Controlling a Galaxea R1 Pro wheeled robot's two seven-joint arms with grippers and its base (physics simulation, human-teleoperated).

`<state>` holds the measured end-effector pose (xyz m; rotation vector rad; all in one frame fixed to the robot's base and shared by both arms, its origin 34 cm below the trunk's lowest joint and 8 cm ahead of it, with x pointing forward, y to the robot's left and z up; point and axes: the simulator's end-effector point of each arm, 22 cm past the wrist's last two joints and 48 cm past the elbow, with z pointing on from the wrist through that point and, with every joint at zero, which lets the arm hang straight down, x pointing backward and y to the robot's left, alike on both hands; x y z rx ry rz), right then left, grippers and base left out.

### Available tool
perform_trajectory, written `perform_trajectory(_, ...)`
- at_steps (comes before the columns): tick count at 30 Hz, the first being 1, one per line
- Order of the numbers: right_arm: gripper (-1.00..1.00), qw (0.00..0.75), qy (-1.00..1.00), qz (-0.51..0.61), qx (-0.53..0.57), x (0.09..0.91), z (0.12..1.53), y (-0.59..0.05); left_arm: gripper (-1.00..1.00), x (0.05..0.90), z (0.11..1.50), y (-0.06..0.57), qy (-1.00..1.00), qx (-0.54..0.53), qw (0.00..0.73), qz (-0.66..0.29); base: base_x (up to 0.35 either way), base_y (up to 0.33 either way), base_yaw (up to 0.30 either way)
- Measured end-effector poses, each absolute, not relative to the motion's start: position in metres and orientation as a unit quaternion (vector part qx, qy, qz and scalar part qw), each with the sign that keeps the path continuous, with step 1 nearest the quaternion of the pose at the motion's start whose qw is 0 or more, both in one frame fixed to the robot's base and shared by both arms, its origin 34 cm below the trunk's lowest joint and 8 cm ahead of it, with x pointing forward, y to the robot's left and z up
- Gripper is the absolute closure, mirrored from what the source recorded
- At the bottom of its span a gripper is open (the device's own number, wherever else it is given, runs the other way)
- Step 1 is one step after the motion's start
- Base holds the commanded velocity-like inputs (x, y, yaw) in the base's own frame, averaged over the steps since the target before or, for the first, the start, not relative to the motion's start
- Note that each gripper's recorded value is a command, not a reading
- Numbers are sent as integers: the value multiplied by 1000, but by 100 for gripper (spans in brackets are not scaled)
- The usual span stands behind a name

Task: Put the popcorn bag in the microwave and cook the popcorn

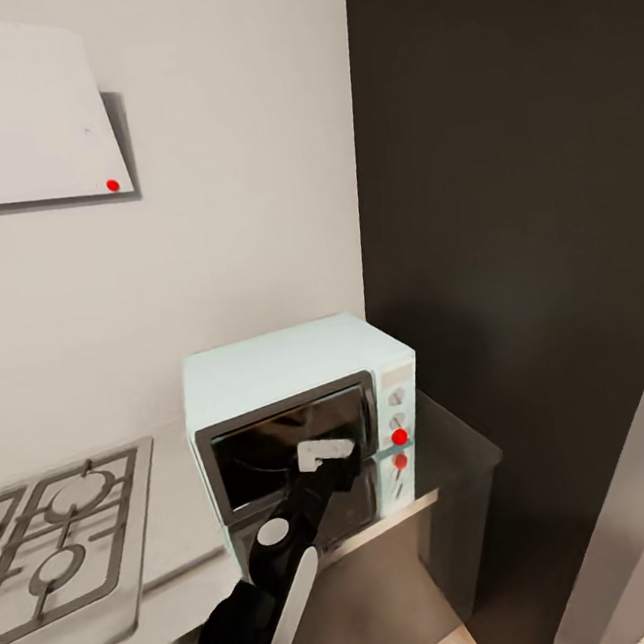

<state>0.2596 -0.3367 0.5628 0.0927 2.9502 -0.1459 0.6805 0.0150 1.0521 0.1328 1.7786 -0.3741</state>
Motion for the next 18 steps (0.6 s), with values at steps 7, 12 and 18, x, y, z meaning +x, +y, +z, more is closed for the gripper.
perform_trajectory(7,-100,91,994,-49,31,259,563,-336,-100,680,1052,13,771,58,613,-163,-268,182,0)
perform_trajectory(12,-100,92,994,-47,30,259,563,-335,-100,668,1053,-11,768,86,612,-171,-269,182,0)
perform_trajectory(18,-100,93,994,-54,22,260,564,-343,-100,661,1051,-20,774,75,604,-176,-269,183,0)
